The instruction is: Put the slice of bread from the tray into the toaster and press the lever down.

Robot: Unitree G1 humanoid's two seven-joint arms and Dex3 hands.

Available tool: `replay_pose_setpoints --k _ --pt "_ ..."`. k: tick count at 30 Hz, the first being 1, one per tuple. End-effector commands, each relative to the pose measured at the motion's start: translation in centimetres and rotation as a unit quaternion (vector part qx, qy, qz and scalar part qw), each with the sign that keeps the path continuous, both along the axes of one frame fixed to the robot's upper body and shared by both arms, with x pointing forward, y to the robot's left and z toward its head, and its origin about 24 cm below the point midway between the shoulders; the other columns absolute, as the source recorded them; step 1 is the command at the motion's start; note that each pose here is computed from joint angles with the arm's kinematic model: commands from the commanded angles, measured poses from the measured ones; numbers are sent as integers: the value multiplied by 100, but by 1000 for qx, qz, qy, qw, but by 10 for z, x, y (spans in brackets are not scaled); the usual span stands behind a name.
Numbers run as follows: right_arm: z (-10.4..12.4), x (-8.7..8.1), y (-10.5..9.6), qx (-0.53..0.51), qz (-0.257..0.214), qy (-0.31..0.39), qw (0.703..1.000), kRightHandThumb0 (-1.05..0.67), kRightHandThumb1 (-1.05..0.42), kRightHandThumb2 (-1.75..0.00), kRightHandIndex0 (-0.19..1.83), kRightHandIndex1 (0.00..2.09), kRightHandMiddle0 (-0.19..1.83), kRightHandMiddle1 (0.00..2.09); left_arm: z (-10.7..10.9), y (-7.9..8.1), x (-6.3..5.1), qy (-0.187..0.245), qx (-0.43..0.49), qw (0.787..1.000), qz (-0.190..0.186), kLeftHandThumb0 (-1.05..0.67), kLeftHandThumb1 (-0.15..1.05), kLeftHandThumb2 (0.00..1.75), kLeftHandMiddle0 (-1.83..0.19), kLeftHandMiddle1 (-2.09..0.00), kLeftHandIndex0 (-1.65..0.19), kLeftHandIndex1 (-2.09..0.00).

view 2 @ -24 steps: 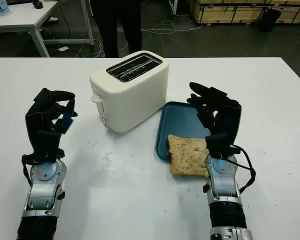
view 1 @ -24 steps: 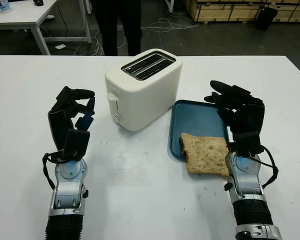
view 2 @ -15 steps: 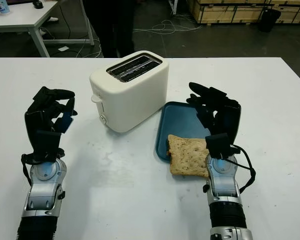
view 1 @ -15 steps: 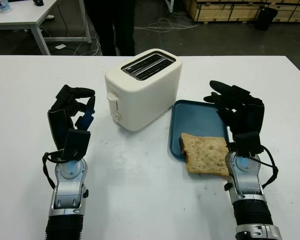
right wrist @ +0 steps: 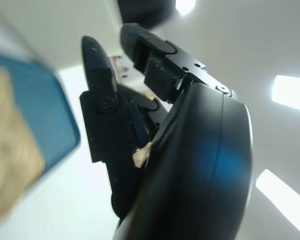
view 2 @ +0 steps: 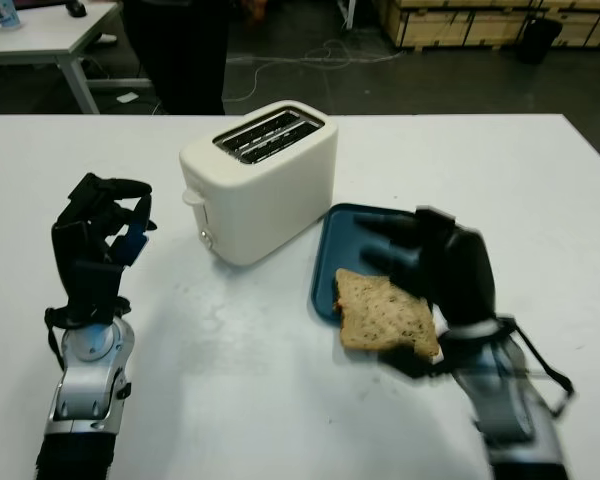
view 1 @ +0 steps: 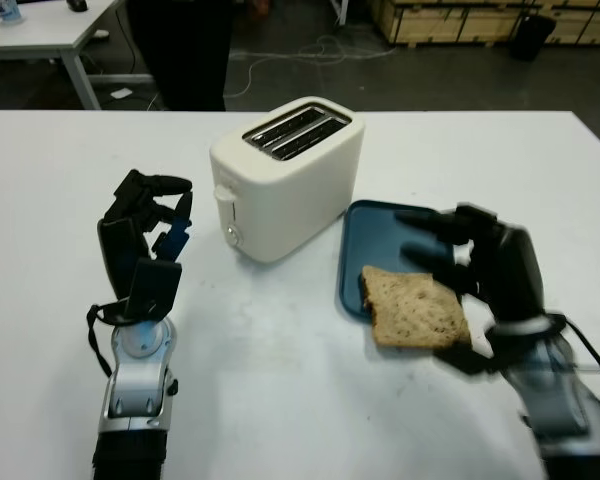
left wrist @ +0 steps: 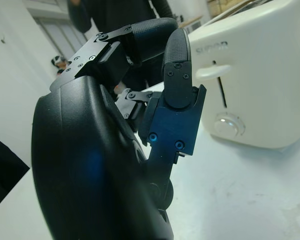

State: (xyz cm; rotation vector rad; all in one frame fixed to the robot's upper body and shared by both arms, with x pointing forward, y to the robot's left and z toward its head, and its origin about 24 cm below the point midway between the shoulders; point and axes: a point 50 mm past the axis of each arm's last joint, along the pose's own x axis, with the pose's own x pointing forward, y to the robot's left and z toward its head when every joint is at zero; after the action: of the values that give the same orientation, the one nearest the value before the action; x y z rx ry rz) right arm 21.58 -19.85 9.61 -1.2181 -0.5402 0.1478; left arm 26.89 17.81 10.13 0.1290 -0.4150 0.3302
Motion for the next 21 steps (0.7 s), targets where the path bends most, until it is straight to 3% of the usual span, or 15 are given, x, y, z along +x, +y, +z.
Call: replay_pose_setpoints --k 1,12,21 --pt "-8 -8 0 -51 -10 23 998 -72 -80 0 38 5 43 0 5 -1 2 -9 5 1000 -3 -47 92 28 -69 -161 -63 -122" --pt "-41 -24 -1 -170 -45 73 982 -88 -86 -1 3 0 11 0 6 1 2 -9 6 1000 -1 -47 92 27 -67 -162 -62 -122" --pt "-51 -22 -3 -223 -71 93 968 -93 -90 -1 0 0 3 0 5 1 1 -9 5 1000 -1 -47 92 28 -68 -161 -63 -122"
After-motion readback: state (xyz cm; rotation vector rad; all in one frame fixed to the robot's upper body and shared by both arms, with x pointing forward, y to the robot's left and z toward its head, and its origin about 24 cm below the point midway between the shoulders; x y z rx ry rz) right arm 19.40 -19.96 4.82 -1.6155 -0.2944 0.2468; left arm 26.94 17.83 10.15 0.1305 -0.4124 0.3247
